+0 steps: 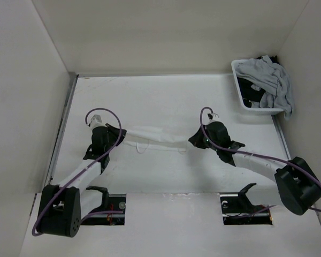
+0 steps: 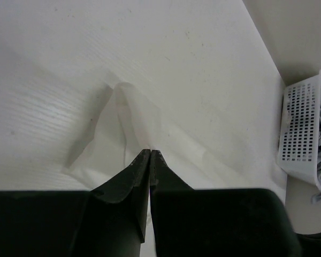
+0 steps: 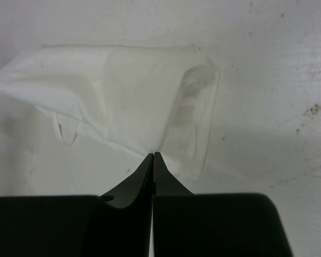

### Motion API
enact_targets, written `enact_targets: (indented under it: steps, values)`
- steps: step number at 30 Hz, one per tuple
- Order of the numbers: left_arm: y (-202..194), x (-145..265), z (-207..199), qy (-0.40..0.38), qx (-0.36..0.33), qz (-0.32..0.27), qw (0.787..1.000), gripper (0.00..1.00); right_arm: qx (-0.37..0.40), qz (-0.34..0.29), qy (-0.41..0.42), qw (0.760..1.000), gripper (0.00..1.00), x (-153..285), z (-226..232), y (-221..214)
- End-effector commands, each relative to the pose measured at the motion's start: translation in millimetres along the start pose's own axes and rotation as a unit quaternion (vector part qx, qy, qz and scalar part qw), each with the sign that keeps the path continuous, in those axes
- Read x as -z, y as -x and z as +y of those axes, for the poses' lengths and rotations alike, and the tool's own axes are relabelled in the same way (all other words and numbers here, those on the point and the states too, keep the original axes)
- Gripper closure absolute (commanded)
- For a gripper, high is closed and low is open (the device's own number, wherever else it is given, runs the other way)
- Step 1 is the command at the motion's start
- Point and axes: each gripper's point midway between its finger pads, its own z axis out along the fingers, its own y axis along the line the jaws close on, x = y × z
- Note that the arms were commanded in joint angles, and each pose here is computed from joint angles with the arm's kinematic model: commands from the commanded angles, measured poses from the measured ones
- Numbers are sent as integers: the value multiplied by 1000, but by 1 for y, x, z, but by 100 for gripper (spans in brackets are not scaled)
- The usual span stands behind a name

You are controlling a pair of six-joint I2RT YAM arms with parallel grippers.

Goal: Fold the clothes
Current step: Fold the tank top

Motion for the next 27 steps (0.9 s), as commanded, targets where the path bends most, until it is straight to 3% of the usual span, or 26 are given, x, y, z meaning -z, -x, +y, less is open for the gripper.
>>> enact_targets:
  steps: [1,11,15,20,22,27]
  values:
    - [-2,9,-2,-20,3,-3,1000,98,-5,-8,-14,1000,98,-1,-6,-10]
    - [-26,15,45,31,13,19,999,93,-26,33,-52,998,96,-2,-28,-50]
    - [-25,20,54,43,23,15,999,81,-24,24,-57,998,80,4,-29,-47]
    - [9,35,21,0,20,-39,999,81,-10,3,-50,999,68,22,-16,-25]
    - [14,37,-6,-26,10,-41,999,81,-5,-1,-43,999,69,24,-8,-17]
    - [-19,19,-67,-67,-26,7,997,81,6,-17,-11,1000,90,4,24,5]
